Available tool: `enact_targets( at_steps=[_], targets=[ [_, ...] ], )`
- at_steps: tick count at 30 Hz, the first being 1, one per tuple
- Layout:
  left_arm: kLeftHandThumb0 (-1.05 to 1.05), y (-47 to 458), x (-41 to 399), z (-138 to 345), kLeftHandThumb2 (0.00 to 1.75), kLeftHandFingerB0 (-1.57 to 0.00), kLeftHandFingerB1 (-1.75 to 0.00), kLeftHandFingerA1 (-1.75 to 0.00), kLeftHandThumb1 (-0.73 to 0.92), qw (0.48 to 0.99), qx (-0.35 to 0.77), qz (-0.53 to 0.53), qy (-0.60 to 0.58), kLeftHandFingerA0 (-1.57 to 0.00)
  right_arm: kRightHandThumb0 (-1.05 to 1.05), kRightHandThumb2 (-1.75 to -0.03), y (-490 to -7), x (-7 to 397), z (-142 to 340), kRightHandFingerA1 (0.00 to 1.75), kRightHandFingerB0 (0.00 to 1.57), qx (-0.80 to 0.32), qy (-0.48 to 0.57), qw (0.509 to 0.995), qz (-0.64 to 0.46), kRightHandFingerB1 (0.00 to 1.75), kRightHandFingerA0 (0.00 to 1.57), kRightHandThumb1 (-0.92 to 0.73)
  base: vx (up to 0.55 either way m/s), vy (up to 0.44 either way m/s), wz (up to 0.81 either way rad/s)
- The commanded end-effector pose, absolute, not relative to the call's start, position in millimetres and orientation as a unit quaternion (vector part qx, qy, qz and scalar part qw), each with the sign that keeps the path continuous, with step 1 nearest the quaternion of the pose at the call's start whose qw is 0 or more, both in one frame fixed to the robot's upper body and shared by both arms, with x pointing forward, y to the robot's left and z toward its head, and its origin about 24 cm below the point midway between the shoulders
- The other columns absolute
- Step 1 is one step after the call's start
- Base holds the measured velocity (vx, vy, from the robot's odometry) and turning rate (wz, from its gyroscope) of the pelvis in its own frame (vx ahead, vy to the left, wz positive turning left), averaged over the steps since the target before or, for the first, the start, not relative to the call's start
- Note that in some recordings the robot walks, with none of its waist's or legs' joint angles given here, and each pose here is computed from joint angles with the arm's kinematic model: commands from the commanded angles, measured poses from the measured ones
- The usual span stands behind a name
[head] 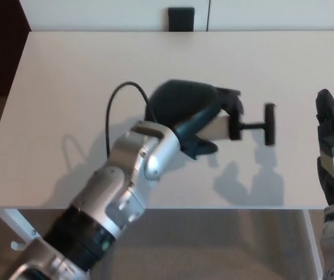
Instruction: The robot walks towards a desk on which an air pump is kept in the middle. It lifts it up and holds it with its left hand and uses its right hand to compress it by pushing its handle inwards.
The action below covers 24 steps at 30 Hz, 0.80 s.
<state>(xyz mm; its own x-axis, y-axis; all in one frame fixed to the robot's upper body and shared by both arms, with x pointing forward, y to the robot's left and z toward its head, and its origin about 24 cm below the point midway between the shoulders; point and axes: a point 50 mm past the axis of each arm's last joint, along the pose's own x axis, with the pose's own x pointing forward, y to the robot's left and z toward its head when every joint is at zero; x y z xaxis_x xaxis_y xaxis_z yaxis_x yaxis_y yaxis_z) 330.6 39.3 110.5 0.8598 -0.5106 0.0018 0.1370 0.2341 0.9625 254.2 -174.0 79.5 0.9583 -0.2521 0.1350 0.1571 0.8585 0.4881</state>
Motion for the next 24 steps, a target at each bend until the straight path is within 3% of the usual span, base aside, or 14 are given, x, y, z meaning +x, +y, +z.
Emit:
enact_targets(
  at_steps=[1, 4, 5, 8, 9, 11, 16, 17, 18, 19, 20, 22, 23, 24],
  targets=[
    [-0.19, 72, 362, 123, 0.61, -0.76, -0.65, -1.52, 0.66, 0.763, 0.611, -0.152, -0.144, -0.76, -0.76, -1.2, -191, 244, 78, 0.36, 0.0, 0.228, -0.117, 0.956, -0.143, 0.24, 0.01, -0.78, 0.0, 0.0, 0.0],
    [-0.2, 80, 372, 126, 0.61, -0.75, -0.6, -1.6, 0.68, 0.756, 0.623, -0.139, -0.143, -0.77, -0.88, -1.21, -198, 238, 76, 0.34, 0.07, 0.205, -0.123, 0.959, -0.151, 0.18, 0.07, -0.84, 0.0, 0.0, 0.0],
    [-0.26, 80, 373, 126, 0.64, -0.74, -0.62, -1.55, 0.7, 0.753, 0.627, -0.137, -0.143, -0.76, -0.77, -1.2, -200, 235, 74, 0.37, 0.0, 0.201, -0.122, 0.96, -0.153, 0.25, 0.01, -0.77, 0.0, 0.0, 0.0],
    [-0.26, 80, 375, 126, 0.64, -0.74, -0.62, -1.55, 0.7, 0.749, 0.632, -0.135, -0.144, -0.76, -0.77, -1.2, -202, 232, 72, 0.37, 0.0, 0.198, -0.121, 0.96, -0.156, 0.25, 0.01, -0.77, 0.0, 0.0, 0.0],
    [-0.27, 80, 376, 126, 0.63, -0.7, -0.49, -1.49, 0.71, 0.745, 0.638, -0.138, -0.141, -0.82, -0.88, -1.21, -203, 230, 71, 0.34, 0.07, 0.198, -0.121, 0.96, -0.156, 0.18, 0.07, -0.84, 0.0, 0.0, 0.0],
    [-0.41, 78, 375, 124, 0.76, -0.67, -0.58, -1.41, 0.6, 0.742, 0.638, -0.144, -0.146, -0.93, -0.77, -1.2, -203, 227, 69, 0.38, 0.0, 0.198, -0.12, 0.96, -0.155, 0.25, 0.01, -0.77, 0.0, 0.0, 0.0],
    [-0.26, 72, 370, 120, 0.64, -0.59, -0.45, -1.49, 0.72, 0.752, 0.617, -0.167, -0.162, -0.82, -0.77, -1.2, -204, 222, 68, 0.39, 0.0, 0.196, -0.121, 0.961, -0.154, 0.25, 0.01, -0.77, 0.0, 0.0, 0.0],
    [-0.82, 69, 371, 119, 0.84, -0.03, -0.21, 0.0, 0.51, 0.745, 0.624, -0.198, -0.129, 0.0, -0.77, -1.2, -204, 222, 69, 0.4, 0.0, 0.193, -0.122, 0.961, -0.154, 0.25, 0.01, -0.77, 0.0, 0.0, 0.0],
    [-0.82, 67, 372, 118, 0.84, -0.03, -0.21, 0.0, 0.51, 0.739, 0.628, -0.22, -0.104, 0.0, -0.77, -1.2, -205, 222, 69, 0.4, 0.0, 0.191, -0.123, 0.961, -0.154, 0.25, 0.01, -0.77, 0.0, 0.0, 0.0],
    [-0.89, 64, 371, 118, 0.62, 0.0, -0.02, 0.0, 0.53, 0.731, 0.634, -0.238, -0.079, 0.0, -0.77, -1.2, -205, 221, 70, 0.39, 0.0, 0.191, -0.125, 0.961, -0.154, 0.25, 0.01, -0.76, 0.0, 0.0, 0.0],
    [-0.91, 61, 371, 119, 0.86, 0.0, -0.05, 0.0, 0.48, 0.726, 0.638, -0.25, -0.062, 0.0, -0.77, -1.19, -206, 221, 72, 0.39, 0.0, 0.191, -0.128, 0.961, -0.153, 0.26, 0.01, -0.75, 0.0, 0.0, 0.0],
    [-0.91, 58, 370, 120, 0.86, 0.0, -0.05, 0.0, 0.48, 0.722, 0.641, -0.255, -0.054, 0.0, -0.77, -1.19, -207, 220, 74, 0.39, 0.0, 0.192, -0.131, 0.961, -0.152, 0.26, 0.01, -0.75, 0.0, 0.0, 0.0],
    [-0.95, 58, 370, 119, 0.6, 0.0, 0.0, 0.0, 0.62, 0.718, 0.644, -0.257, -0.053, 0.0, -0.77, -1.18, -207, 219, 74, 0.4, 0.0, 0.193, -0.132, 0.96, -0.153, 0.26, 0.01, -0.75, 0.0, 0.0, 0.0],
    [-0.95, 58, 370, 119, 0.6, 0.0, 0.0, 0.0, 0.62, 0.718, 0.644, -0.257, -0.053, 0.0, -0.77, -1.18, -207, 219, 74, 0.4, 0.0, 0.193, -0.132, 0.96, -0.153, 0.26, 0.01, -0.75, 0.0, 0.0, 0.0]
  ],
)
